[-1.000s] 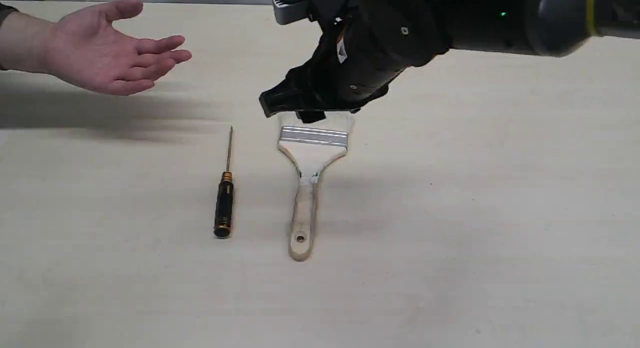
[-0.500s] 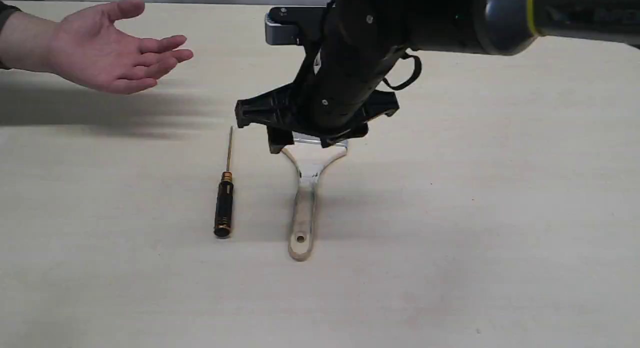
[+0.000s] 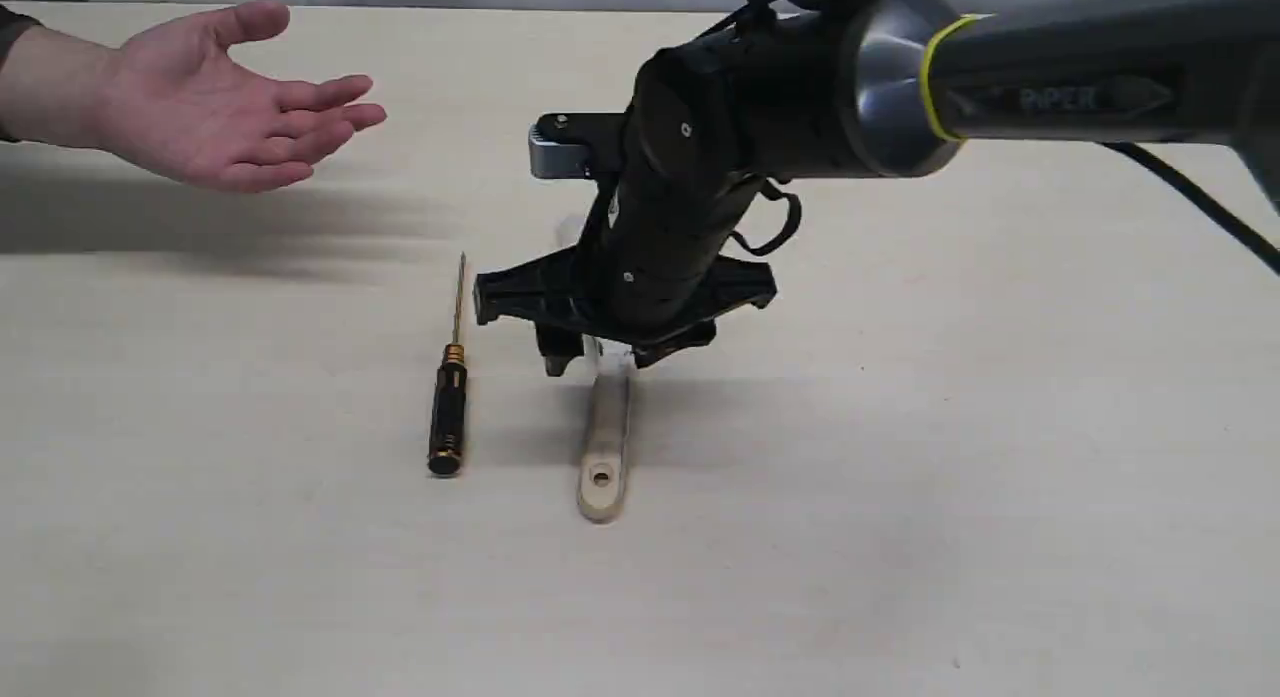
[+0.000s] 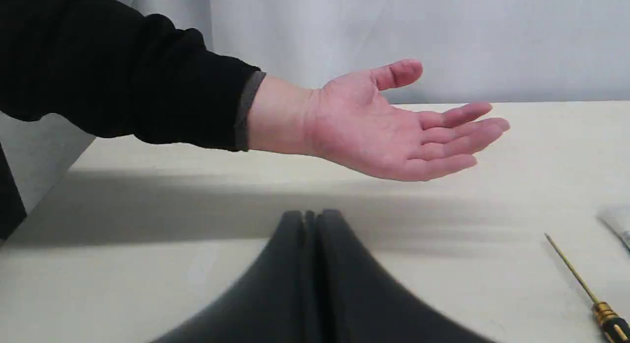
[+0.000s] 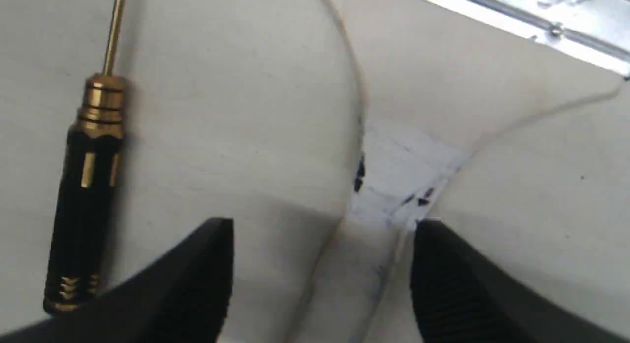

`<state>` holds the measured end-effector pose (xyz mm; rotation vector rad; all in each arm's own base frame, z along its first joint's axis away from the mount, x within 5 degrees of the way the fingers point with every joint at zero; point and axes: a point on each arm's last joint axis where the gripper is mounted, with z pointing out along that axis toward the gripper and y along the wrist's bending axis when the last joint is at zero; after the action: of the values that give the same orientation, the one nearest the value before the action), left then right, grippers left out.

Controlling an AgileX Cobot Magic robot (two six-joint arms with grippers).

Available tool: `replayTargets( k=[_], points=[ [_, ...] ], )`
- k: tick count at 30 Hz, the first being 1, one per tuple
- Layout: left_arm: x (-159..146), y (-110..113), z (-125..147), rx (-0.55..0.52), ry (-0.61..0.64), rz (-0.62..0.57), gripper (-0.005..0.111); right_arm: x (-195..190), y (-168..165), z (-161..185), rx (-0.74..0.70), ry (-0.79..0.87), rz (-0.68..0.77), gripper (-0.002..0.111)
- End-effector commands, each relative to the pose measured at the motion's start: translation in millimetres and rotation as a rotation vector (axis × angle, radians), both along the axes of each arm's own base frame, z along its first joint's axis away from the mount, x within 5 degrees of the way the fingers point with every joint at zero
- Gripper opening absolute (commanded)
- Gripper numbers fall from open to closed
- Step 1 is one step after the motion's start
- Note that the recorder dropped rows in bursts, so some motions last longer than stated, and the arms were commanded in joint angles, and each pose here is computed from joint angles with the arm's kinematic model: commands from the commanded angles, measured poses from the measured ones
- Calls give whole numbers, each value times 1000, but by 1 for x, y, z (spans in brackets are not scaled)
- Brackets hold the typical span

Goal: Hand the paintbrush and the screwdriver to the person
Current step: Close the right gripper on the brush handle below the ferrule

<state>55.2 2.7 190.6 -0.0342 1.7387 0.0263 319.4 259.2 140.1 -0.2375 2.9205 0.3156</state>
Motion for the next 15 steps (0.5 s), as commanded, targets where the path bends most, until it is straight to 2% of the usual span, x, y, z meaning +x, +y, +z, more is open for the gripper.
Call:
replayTargets(
  k=[1,7,15],
  points=[
    [0,-1,0,-5,-6,-9,0,4,-1,-4,-13,-21,-19,55],
    [0,-1,0,-5,-6,-9,0,5,-4,-16,-64,-8,-47,55],
    [0,-1,0,-5,-6,-9,0,9,-3,-21,-42,-22,-80,55]
  ],
)
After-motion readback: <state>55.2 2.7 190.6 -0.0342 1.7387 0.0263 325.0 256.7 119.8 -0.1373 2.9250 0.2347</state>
